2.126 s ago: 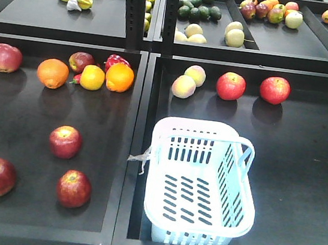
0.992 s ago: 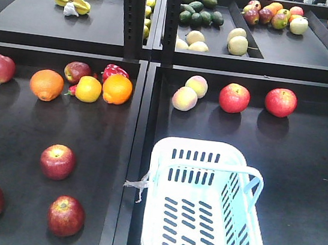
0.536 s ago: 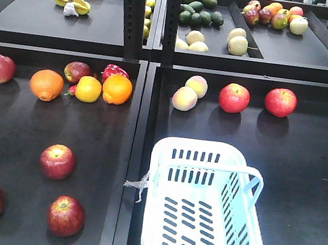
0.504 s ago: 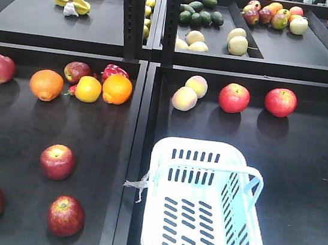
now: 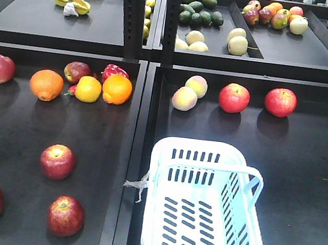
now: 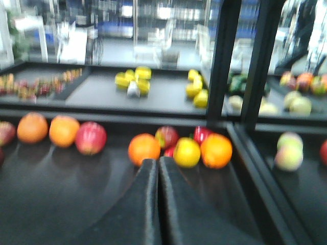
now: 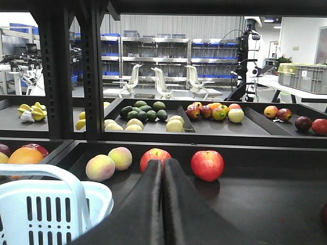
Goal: Pick three apples into basket with both arms
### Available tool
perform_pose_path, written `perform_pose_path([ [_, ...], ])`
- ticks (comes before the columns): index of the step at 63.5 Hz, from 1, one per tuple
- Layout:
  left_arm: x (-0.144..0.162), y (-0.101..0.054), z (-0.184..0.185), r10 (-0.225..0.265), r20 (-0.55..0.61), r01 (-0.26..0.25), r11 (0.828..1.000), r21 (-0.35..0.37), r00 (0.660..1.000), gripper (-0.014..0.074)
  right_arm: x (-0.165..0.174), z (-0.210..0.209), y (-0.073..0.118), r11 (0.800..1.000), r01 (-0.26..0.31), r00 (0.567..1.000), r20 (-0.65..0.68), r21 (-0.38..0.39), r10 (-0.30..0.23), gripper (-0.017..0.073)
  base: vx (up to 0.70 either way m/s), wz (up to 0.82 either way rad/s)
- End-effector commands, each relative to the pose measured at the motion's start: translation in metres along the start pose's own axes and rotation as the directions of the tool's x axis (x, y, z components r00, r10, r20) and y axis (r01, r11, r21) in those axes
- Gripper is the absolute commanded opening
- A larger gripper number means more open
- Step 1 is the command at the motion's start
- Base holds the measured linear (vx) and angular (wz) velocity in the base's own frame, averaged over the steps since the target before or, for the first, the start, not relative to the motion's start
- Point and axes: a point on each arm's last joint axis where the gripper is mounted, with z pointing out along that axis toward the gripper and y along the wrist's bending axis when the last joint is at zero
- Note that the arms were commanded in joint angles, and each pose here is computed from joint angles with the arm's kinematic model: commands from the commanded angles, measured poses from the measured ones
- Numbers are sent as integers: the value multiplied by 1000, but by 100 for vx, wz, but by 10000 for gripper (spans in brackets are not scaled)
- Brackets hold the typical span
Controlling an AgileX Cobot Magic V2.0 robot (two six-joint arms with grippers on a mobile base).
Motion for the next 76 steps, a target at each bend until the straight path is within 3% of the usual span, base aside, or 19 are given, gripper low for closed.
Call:
perform_pose_path([
  [1,-33,-3,10,35,-47,-35,999,2,998,-6,-3,0,0,1000,9,998,63,2,-9,-9,0,0],
  [8,-51,-5,20,113,-154,-112,994,15,982,-6,-3,0,0,1000,9,998,63,2,-9,-9,0,0],
  [26,-58,-9,27,121,-198,-113,992,54,973,-3,-3,0,0,1000,9,998,63,2,-9,-9,0,0],
  [36,-58,-9,27,121,-204,-112,992,55,971,51,-3,0,0,1000,9,998,63,2,-9,-9,0,0],
  [44,-57,-9,27,121,-215,-112,992,56,969,185,-3,0,0,1000,9,998,63,2,-9,-9,0,0],
  [56,-55,-9,27,122,-232,-111,992,58,965,529,-3,0,0,1000,9,998,63,2,-9,-9,0,0],
  [65,-62,-9,28,121,-160,-114,992,51,980,697,-3,0,0,1000,9,998,63,2,-9,-9,0,0],
  [71,-66,-10,36,176,-114,-170,984,59,978,721,-3,0,0,1000,9,998,63,2,-9,-9,0,0],
  [76,-64,-13,45,256,-125,-243,963,113,959,715,-3,0,0,1000,9,998,63,2,-9,-9,0,0],
])
